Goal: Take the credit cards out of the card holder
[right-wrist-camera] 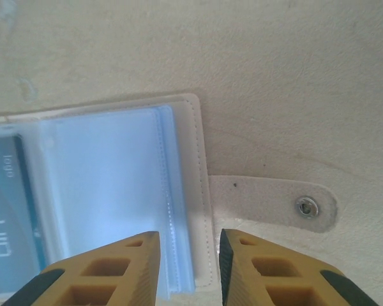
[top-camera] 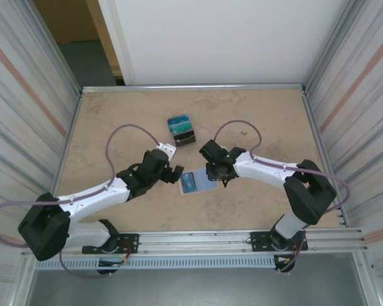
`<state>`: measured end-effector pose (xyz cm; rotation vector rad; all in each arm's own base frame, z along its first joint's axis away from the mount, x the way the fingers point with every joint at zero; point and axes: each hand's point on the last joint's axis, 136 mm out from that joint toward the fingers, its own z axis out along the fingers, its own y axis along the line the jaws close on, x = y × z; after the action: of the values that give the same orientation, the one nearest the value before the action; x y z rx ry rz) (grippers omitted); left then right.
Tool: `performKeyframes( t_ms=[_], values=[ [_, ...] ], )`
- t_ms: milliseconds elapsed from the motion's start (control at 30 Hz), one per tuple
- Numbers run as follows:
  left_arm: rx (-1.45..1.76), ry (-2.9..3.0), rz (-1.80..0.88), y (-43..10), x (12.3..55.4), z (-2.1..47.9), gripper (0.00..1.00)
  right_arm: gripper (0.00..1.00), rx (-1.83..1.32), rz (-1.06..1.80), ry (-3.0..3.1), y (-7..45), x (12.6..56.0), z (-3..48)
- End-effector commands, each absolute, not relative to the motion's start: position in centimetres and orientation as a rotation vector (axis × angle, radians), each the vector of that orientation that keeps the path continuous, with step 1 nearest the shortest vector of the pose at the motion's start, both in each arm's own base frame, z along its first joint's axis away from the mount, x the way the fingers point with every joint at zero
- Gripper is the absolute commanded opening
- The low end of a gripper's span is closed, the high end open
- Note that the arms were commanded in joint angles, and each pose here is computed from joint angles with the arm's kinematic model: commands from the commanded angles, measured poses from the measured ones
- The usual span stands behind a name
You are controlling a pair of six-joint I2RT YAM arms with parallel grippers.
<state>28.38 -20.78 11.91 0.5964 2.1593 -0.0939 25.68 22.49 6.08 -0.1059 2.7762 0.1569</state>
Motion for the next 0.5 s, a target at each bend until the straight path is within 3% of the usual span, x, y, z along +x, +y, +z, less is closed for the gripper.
performKeyframes(
  t_ms=[0, 200, 467],
  values=[
    [0.608, 2.193, -0.063, -20.7, 28.1, 10.8, 0.99, 0.29, -0.129, 0.274, 2.757, 23.3, 25.5, 7.8],
    [0.641, 2.267, -0.081, -21.2, 27.5, 8.1, 0.99, 0.19, -0.141, 0.592, 2.794, 26.0, 25.2, 8.1],
    [0.705, 2.338, -0.082, -22.0, 27.3, 5.5, 0.99, 0.18, -0.15, 0.859, 2.815, 28.4, 25.0, 7.5]
  ],
)
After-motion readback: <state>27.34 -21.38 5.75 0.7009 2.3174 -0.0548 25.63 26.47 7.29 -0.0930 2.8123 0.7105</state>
